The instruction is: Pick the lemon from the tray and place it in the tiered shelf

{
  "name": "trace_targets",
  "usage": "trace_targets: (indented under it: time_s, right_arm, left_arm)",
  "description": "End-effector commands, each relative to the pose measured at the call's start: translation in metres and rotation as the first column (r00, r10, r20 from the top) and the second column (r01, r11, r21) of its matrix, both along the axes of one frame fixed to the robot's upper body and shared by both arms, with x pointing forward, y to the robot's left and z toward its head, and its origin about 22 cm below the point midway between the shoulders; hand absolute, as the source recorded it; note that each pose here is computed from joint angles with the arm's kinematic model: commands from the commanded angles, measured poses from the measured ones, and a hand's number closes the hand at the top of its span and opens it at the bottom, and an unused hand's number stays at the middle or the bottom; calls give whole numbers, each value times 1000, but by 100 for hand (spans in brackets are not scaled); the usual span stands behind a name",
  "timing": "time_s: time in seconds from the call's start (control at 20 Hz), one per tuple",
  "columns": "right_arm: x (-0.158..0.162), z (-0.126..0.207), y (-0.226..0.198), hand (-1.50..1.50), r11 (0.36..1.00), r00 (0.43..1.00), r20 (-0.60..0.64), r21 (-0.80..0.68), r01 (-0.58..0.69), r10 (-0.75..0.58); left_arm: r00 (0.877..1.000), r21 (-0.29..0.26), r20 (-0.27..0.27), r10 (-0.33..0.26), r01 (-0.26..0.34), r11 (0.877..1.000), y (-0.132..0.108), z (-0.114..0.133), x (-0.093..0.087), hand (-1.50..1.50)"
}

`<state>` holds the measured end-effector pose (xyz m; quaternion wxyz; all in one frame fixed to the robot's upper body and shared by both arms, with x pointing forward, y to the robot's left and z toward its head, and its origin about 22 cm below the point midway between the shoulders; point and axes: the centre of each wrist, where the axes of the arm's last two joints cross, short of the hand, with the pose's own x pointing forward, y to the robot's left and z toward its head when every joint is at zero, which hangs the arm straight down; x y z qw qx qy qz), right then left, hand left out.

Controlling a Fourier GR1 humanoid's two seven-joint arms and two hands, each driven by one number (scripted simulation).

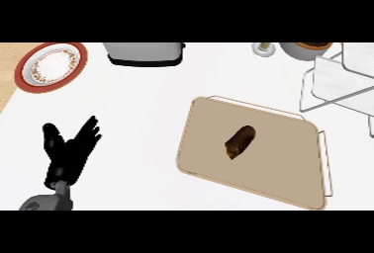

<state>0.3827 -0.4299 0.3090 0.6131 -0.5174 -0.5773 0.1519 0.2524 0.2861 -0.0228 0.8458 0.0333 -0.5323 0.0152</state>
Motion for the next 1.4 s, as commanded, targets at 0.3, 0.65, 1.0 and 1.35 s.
trace_targets:
  time_s: [0.3, 0.65, 1.0, 1.35]
  right_arm:
    - [17, -26, -15, 150, 999, 998, 39, -16, -47, 47]
    - [19, -34, -16, 150, 995, 998, -18, -87, -56, 55]
    - [1, -10, -44, -150, 978, 980, 188, 208, 17, -57]
    - [11, 4, -29, -150, 908, 952, 303, 411, -82, -51]
  left_arm:
    - [1000, 6, -2, 9, -9, 1000, 2, -4, 11, 0]
    - [1000, 15, -10, 7, -7, 1000, 6, -2, -5, 0]
    - [1000, 12, 1, 16, -16, 1000, -6, 1, -4, 0]
    - [1000, 23, 5, 1, -1, 1000, 2, -1, 5, 0]
